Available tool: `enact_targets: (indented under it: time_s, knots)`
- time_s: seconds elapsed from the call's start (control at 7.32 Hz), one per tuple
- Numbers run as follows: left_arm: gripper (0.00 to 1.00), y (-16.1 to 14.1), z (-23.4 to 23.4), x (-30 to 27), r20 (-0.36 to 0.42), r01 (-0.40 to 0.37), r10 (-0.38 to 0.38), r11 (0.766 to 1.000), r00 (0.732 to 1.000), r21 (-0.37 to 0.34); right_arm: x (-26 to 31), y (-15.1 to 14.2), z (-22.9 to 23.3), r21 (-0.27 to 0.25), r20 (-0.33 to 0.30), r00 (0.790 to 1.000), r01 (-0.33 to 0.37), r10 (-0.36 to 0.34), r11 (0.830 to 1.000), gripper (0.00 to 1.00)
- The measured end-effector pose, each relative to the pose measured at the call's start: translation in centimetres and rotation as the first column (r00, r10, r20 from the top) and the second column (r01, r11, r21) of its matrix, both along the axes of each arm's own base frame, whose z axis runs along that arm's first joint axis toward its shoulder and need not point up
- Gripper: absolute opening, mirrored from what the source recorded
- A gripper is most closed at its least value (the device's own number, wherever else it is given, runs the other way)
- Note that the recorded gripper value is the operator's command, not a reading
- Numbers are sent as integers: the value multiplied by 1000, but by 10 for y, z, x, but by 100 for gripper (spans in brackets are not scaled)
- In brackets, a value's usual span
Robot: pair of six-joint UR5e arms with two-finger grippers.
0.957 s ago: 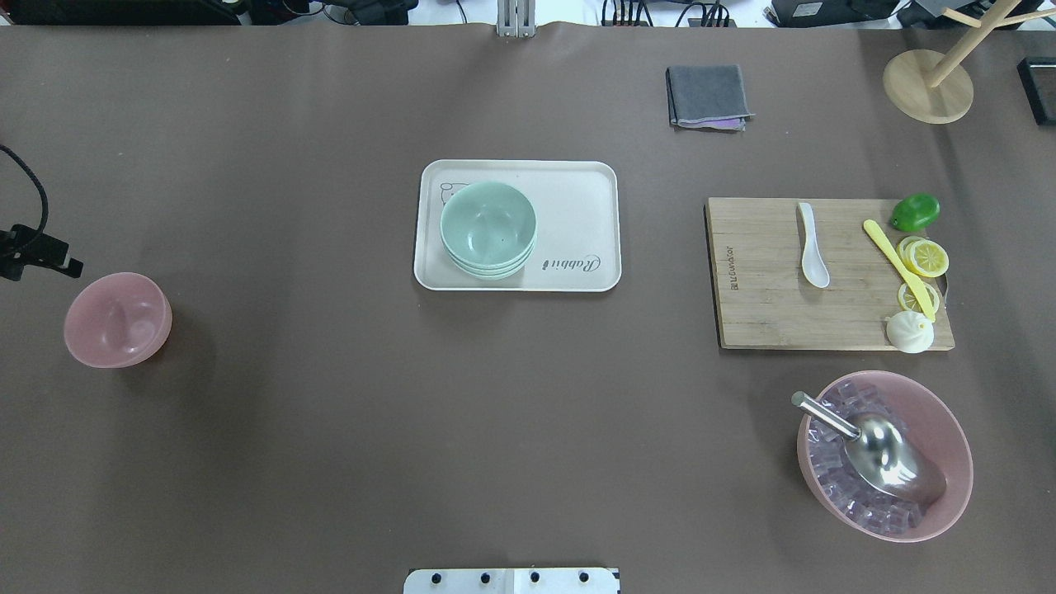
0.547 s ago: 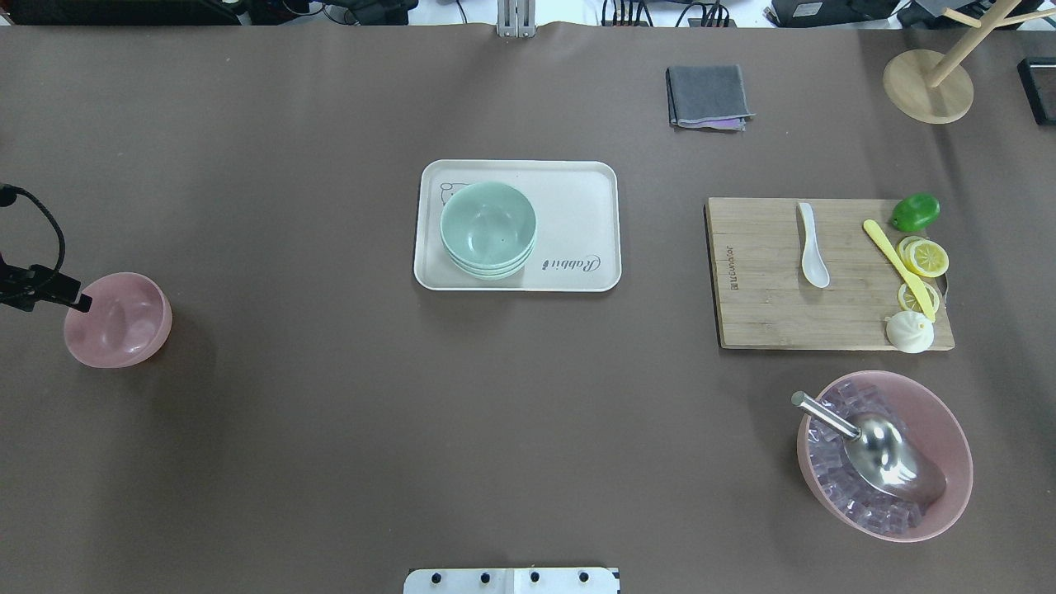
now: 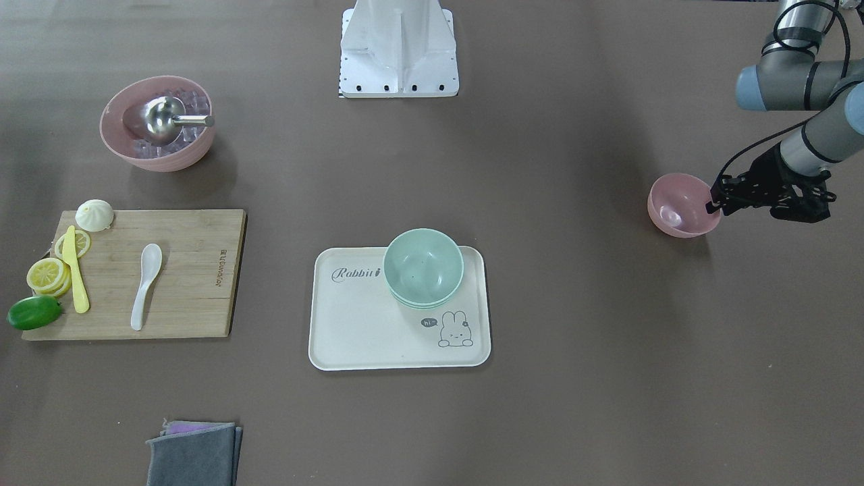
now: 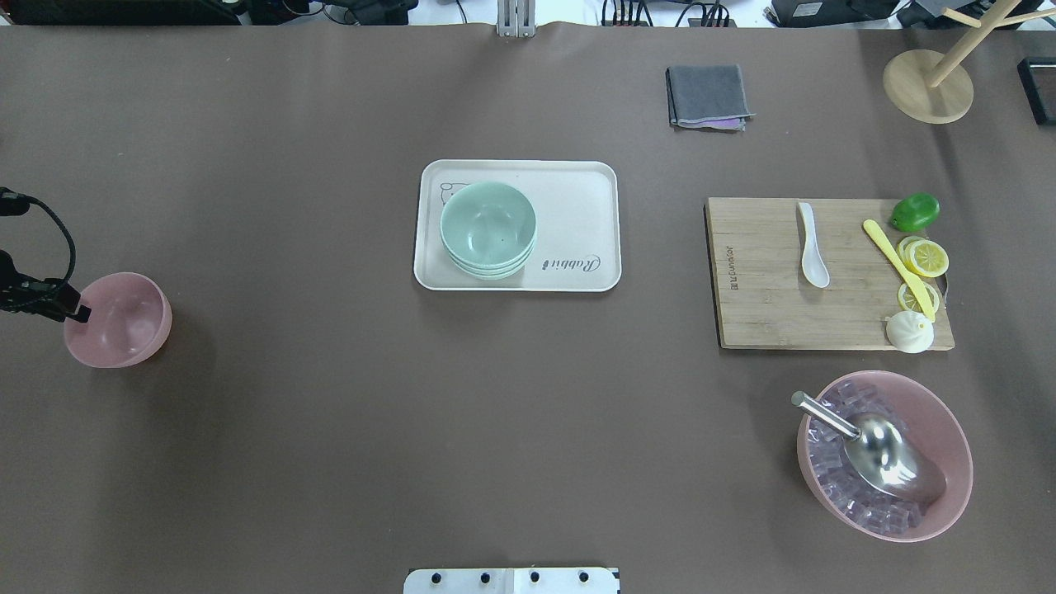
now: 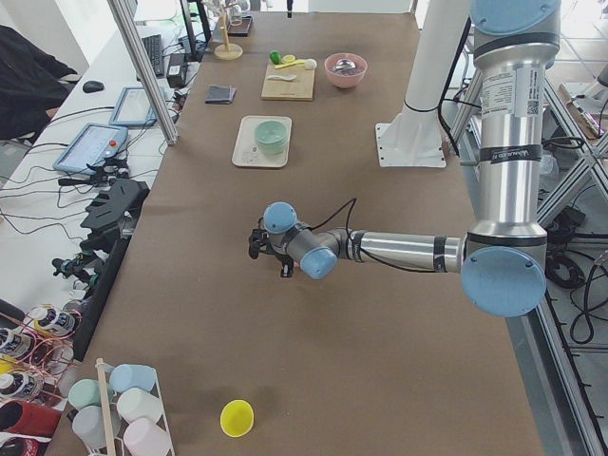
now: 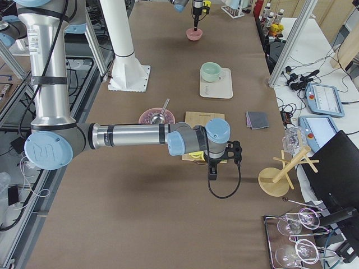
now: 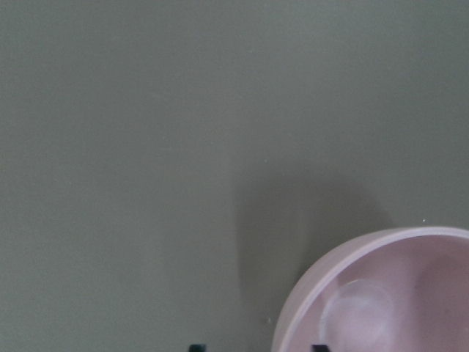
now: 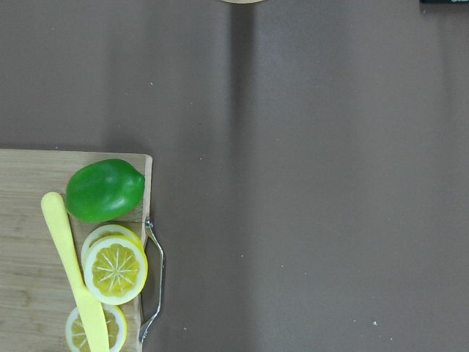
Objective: Stack pink bowl on green and place spoon
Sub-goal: 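Move the left gripper down to the rim of the pink bowl, then lift the pink bowl with the left gripper while the right gripper reaches for the spoon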
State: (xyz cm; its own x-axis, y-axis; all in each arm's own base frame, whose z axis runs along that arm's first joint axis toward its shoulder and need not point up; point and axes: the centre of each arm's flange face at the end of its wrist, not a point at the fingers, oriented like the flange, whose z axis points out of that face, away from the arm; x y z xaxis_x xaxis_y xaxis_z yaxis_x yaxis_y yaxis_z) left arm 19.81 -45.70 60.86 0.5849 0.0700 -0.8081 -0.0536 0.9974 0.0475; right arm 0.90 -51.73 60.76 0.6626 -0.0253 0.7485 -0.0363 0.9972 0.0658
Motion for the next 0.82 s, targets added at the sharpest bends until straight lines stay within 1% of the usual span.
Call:
enact_targets:
  time_s: [0.27,0.55,0.68,0.82]
  knots:
    - [0,1,-4,0,-17,-11,11,1000,1000,-5,-1,0,-1,-4,9,1000,0,1,1000,100]
    - [0,3,-28,1,-109,-52,47,998,993,-46,-1,0,-11,-4,22,1000,-10,10,1000,100]
    - [0,-4,-53,0,-149,-31,17,996,989,-90,-7,1,-27,-13,45,999,-25,26,1000,100]
    - [0,-20,-87,6,-181,9,-36,988,983,-152,-24,0,-46,-26,62,997,-33,35,999,98]
